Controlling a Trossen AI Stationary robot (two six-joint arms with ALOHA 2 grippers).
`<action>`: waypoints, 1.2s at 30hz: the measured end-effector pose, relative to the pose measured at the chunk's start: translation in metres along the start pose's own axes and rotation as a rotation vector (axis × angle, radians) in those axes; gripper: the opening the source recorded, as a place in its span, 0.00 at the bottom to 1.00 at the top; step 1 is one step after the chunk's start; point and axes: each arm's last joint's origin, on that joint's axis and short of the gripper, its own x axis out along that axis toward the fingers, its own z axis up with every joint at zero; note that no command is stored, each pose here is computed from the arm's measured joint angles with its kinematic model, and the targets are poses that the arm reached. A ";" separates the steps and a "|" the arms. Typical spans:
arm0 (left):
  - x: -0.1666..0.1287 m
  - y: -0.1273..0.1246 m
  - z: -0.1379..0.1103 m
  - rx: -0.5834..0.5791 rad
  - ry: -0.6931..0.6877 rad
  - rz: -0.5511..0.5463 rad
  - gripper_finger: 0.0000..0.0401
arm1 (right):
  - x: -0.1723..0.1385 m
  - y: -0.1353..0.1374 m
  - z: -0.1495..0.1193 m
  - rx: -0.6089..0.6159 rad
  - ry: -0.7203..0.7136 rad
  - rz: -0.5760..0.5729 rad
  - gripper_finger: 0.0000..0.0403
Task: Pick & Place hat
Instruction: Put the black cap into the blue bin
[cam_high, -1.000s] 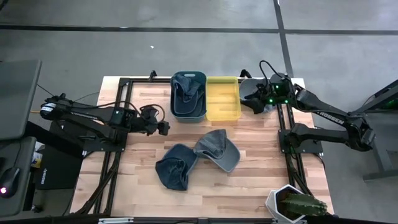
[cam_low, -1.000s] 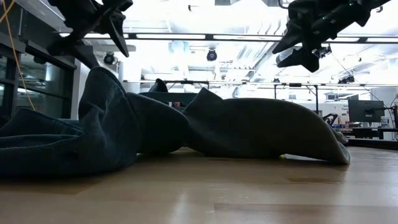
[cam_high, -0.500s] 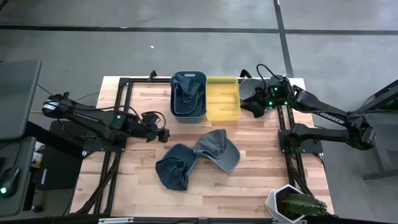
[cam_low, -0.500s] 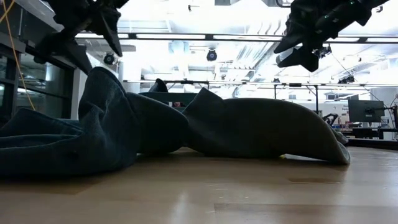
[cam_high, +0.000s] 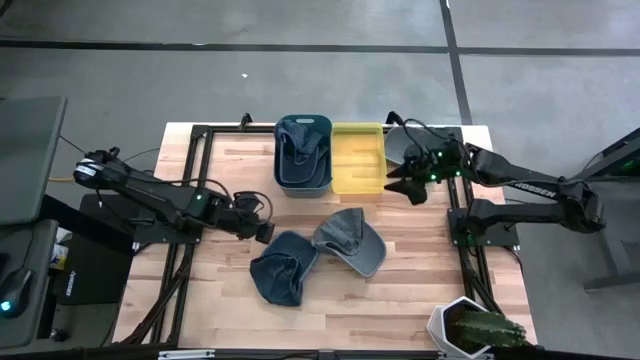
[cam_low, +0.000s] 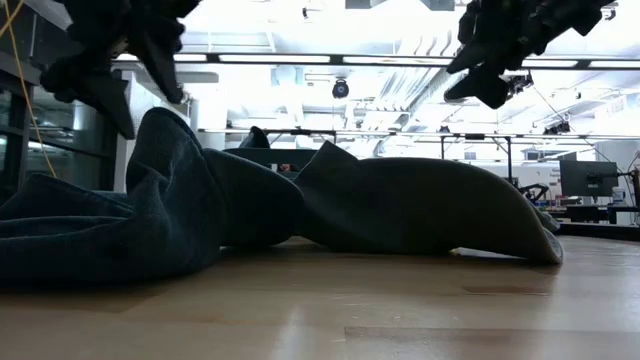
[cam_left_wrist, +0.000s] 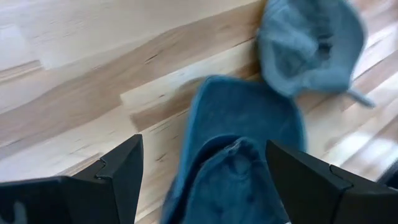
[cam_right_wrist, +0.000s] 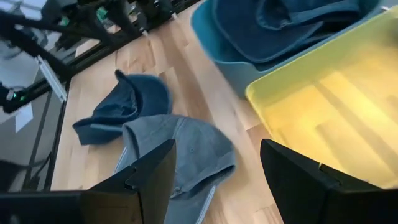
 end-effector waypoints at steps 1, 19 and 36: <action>-0.001 0.001 -0.003 0.006 0.000 0.006 0.70 | 0.001 0.003 -0.001 -0.012 0.004 -0.002 0.57; -0.022 0.017 -0.061 0.170 0.068 0.093 0.70 | 0.039 0.079 -0.019 -0.204 -0.070 -0.004 0.57; -0.044 0.034 -0.106 0.156 -0.018 -0.005 0.70 | 0.125 0.135 -0.064 -0.513 -0.086 0.119 0.57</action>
